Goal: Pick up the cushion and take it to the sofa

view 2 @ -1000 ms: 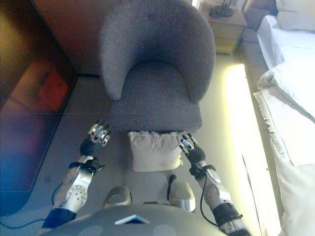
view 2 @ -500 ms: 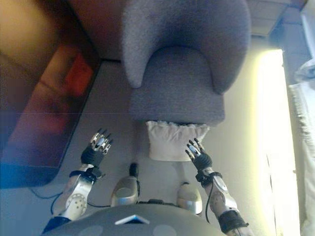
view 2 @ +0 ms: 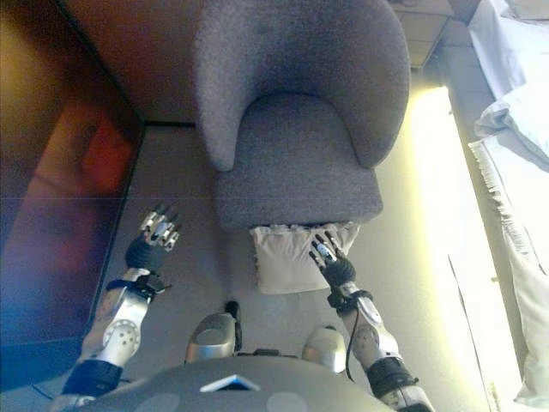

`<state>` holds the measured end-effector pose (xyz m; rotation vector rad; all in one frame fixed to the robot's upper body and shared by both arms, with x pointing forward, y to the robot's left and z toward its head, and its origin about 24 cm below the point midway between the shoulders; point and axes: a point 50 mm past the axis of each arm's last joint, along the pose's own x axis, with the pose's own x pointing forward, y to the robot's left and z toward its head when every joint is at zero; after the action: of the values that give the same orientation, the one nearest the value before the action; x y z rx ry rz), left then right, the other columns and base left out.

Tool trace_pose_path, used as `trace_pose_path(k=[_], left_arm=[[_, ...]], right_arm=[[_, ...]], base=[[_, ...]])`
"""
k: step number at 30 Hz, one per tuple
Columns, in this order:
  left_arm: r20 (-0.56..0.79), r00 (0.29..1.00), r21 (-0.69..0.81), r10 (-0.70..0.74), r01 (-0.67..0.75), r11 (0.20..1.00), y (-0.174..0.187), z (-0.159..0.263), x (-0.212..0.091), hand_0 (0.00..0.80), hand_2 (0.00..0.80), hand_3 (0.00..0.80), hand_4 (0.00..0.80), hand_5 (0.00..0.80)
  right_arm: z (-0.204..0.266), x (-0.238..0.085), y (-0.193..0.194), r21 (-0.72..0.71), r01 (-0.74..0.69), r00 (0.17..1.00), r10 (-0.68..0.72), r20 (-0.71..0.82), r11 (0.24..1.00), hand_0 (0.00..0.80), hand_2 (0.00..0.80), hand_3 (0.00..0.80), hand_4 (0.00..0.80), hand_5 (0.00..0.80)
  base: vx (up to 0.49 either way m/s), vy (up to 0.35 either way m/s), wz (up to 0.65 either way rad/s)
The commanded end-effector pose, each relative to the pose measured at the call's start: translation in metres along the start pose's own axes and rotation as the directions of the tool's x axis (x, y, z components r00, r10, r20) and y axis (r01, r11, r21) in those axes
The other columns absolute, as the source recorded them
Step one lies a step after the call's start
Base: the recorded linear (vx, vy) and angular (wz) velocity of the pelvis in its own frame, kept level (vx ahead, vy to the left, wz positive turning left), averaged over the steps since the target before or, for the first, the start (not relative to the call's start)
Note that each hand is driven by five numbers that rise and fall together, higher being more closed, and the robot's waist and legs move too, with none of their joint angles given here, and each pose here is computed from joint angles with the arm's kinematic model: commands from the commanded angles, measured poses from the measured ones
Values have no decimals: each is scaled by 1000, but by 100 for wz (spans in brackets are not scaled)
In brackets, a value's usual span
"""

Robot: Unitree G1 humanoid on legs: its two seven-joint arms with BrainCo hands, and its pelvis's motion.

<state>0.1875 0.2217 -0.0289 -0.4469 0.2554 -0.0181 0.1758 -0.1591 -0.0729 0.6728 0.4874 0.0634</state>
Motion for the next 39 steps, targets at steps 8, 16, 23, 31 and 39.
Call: trace_pose_path(k=[8,16,23,31,39], left_arm=[[96,993,79,-61,54,995,3,28,-12,0,0,0,0,0],[54,996,62,-70,67,996,5,11,-22,0,0,0,0,0],[25,995,-13,-93,94,996,-16,3,-13,0,0,0,0,0],[3,997,-26,-72,72,997,-22,-8,-10,0,0,0,0,0],[38,999,-8,-24,24,1000,-2,0,-19,0,0,0,0,0]], right_arm=[[12,9,20,30,-90,994,88,68,995,0,0,0,0,0],[11,14,22,40,-94,995,93,41,995,0,0,0,0,0],[15,10,22,-3,-77,997,77,26,997,0,0,0,0,0],[12,4,3,-19,-45,999,45,7,999,0,0,0,0,0],[14,5,10,-22,-87,994,88,61,996,0,0,0,0,0]], base=[[227,-218,-13],[334,-217,35],[229,-181,31],[166,-21,24],[188,149,-10]])
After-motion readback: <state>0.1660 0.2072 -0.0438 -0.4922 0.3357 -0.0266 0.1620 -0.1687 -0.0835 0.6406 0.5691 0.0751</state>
